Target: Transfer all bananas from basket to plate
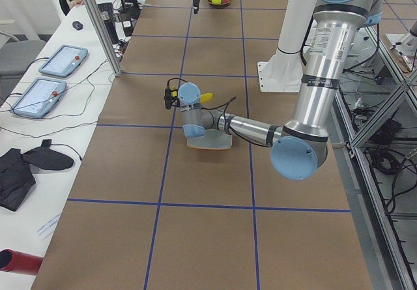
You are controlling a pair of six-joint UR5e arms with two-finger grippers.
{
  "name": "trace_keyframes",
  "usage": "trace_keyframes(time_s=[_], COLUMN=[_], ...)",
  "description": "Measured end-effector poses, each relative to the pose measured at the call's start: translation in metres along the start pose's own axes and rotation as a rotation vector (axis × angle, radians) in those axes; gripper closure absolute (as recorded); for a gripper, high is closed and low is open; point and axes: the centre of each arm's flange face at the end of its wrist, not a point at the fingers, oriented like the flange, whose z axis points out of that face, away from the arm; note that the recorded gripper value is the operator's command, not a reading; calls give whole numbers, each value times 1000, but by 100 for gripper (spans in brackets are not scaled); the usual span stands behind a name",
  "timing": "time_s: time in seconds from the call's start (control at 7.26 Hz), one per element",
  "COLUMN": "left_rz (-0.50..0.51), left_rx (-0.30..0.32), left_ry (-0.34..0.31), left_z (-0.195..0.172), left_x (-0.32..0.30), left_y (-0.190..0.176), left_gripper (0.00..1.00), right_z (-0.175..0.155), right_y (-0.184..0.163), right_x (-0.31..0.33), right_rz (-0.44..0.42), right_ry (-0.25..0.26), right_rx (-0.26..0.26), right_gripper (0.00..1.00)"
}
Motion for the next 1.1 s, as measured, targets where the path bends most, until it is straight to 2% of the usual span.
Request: trace_keyframes(time_s=[0.28, 0.41, 0.55, 0.69, 0.83, 0.96, 1.1], left_rz=[-36, -48, -52, -52, -49, -48, -48], left_rx=[-1, -4, -15, -31, -45, -49, -49], left_ry=[-47, -64, -74, -80, -84, -88, -90], left_z=[-22, -23, -19, -13, -6, -3, -3], left_x=[-43, -54, -59, -62, -63, -64, -65], left_y=[30, 38, 45, 51, 57, 60, 61], left_gripper=[100, 78, 51, 37, 12, 0, 0], right_z=[7, 10, 12, 14, 16, 16, 16], right_y=[-2, -3, -3, -3, -3, -3, -3], right_x=[10, 15, 19, 22, 23, 24, 24], right_rz=[5, 11, 17, 21, 23, 24, 25], right_ry=[22, 29, 35, 39, 41, 43, 43], right_rx=[0, -4, -7, -10, -11, -12, -12], right_gripper=[1, 1, 1, 1, 1, 1, 1])
